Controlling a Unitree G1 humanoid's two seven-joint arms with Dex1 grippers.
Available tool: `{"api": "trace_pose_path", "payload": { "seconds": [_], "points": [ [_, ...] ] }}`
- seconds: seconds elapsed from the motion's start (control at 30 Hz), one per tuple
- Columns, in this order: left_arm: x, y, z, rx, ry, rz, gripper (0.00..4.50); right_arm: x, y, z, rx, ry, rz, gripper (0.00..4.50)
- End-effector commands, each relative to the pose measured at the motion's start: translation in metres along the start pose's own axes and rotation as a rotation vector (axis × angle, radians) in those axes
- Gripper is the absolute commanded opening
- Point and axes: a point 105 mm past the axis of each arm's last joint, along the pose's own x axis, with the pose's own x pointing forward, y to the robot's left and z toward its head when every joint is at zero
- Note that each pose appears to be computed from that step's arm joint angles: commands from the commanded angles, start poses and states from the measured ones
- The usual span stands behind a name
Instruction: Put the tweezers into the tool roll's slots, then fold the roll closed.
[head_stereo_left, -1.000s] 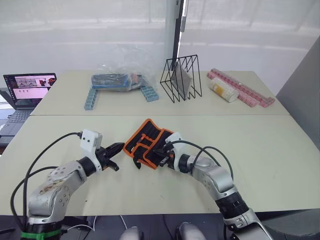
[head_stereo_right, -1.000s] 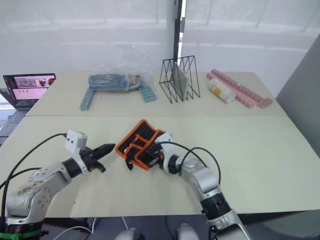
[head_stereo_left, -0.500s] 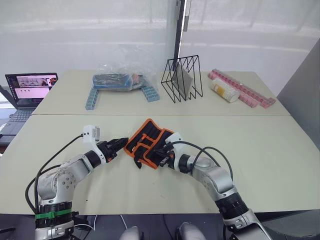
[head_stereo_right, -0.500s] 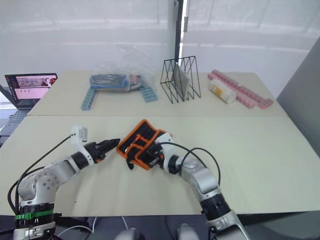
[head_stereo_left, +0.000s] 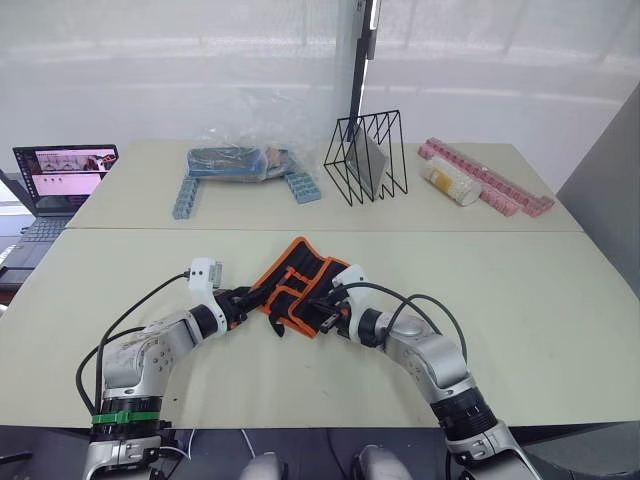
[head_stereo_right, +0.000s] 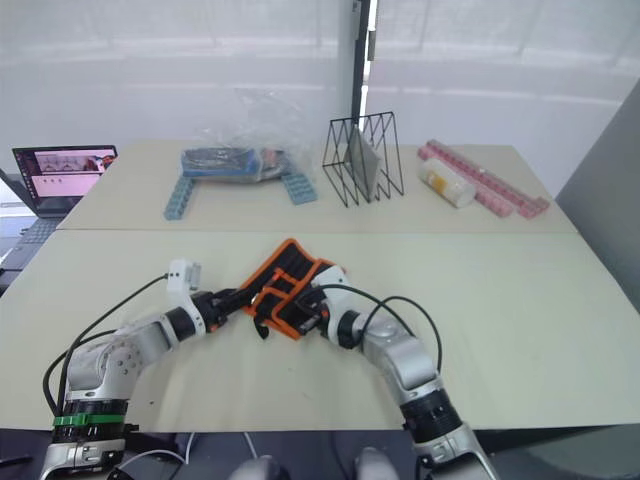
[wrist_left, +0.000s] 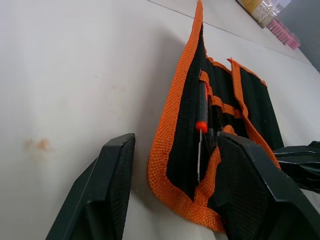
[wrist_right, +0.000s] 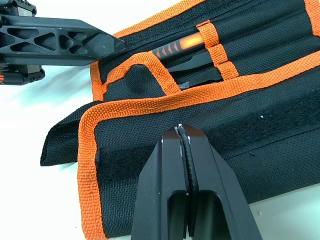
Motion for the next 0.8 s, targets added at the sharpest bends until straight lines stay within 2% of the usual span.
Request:
{"api": "trace_pose_path", "payload": {
  "seconds": [0.03,0.2,0.53,0.67,0.8],
  "points": [
    [-0.001,-0.005,0.017,0.016,-0.063,-0.028,1.61,-0.003,-0.007,-0.027,0.036,0.101,-0.046,0.0],
    [0.007,-0.002,0.015,0.002,-0.057,-0.015,0.02,-0.003,-0.004,-0.028,0.038,0.102,-0.037,0.0],
    [0.013,-0.011,0.021,0.034,-0.069,-0.06,0.02,-0.002,0.0,-0.03,0.038,0.109,-0.025,0.0],
    [0.006,-0.036,0.031,0.114,-0.102,-0.17,0.02,-0.002,-0.003,-0.032,0.031,0.126,-0.047,0.0],
    [0.001,-0.058,0.023,0.196,-0.058,-0.272,0.02,-0.002,-0.004,-0.032,0.02,0.131,-0.051,0.0]
  ]
}}
